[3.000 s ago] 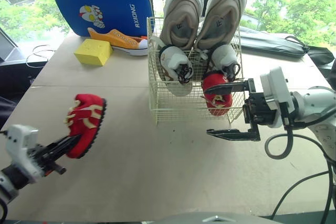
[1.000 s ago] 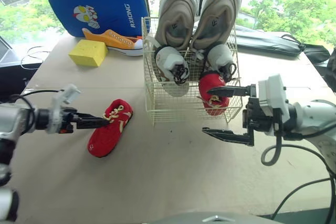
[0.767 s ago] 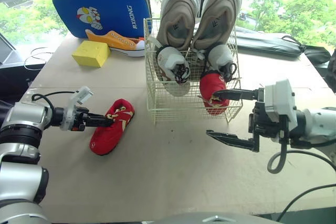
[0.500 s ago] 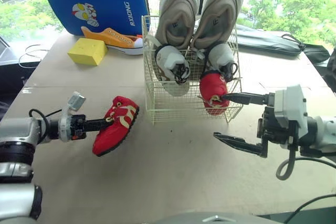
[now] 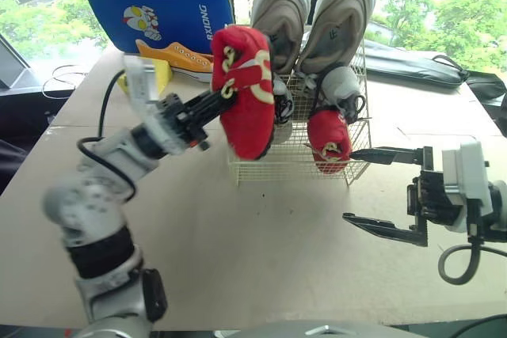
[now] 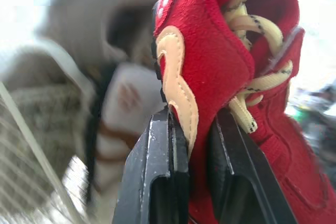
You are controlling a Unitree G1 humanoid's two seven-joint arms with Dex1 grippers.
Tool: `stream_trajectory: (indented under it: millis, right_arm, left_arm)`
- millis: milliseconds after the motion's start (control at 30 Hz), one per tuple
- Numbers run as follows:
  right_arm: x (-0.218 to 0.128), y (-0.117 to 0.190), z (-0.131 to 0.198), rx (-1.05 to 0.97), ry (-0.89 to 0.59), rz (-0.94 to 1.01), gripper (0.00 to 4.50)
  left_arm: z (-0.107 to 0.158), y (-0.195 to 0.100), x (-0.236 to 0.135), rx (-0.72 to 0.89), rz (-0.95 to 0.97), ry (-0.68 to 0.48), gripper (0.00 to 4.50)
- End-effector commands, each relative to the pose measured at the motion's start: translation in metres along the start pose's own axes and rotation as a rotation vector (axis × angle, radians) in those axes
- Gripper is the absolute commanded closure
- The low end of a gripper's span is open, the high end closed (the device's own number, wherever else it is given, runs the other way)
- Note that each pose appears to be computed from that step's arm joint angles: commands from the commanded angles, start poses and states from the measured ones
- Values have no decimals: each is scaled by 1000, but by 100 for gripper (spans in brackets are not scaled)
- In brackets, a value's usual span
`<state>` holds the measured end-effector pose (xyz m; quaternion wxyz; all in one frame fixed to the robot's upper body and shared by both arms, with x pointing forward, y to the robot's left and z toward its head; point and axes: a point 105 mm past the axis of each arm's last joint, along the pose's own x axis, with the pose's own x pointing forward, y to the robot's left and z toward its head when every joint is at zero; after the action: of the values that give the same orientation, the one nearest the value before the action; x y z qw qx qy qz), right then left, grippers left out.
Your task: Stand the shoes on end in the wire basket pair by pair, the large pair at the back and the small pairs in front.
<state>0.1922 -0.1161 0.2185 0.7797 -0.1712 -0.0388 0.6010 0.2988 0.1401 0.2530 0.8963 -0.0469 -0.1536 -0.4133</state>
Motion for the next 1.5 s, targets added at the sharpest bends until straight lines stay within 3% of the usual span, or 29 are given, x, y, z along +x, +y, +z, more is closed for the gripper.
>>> stream_trajectory:
  millis: [33,200,300,467,600,800,867,933,1000,1067,1267,1500]
  right_arm:
    - [-5,-1,8,-53,2,-24,0]
    - [-7,1,12,-57,12,-49,0]
    - [-9,1,12,-58,22,-70,0]
    - [-8,1,14,-62,21,-91,0]
    - [-9,0,15,-62,22,-108,0]
    - [-8,-1,14,-58,18,-113,0]
    - [-7,-1,14,-58,19,-114,0]
    - [-8,-1,13,-52,20,-119,0]
    - [-10,-2,11,-44,26,-127,0]
    - [-11,-2,9,-36,29,-137,0]
    - [-21,-9,-2,-2,33,-243,0]
    - [-45,5,-38,160,47,-343,0]
  left_arm:
    - [12,-12,8,281,11,-131,428]
    - [-5,-24,7,548,-59,-145,428]
    - [-29,-23,-2,717,-97,-107,428]
    - [-84,-19,-23,810,-129,-43,428]
    - [-111,-24,-26,731,-102,-25,428]
    - [-126,-22,-27,560,-86,39,428]
    - [-121,-17,-30,543,-55,43,331]
    - [-110,-15,-37,529,-35,37,264]
    - [-99,-17,-43,501,-29,35,158]
    - [-88,-20,-47,461,-19,35,89]
    - [-66,-37,-58,167,-37,110,89]
    - [-73,-50,-102,-73,-128,409,89]
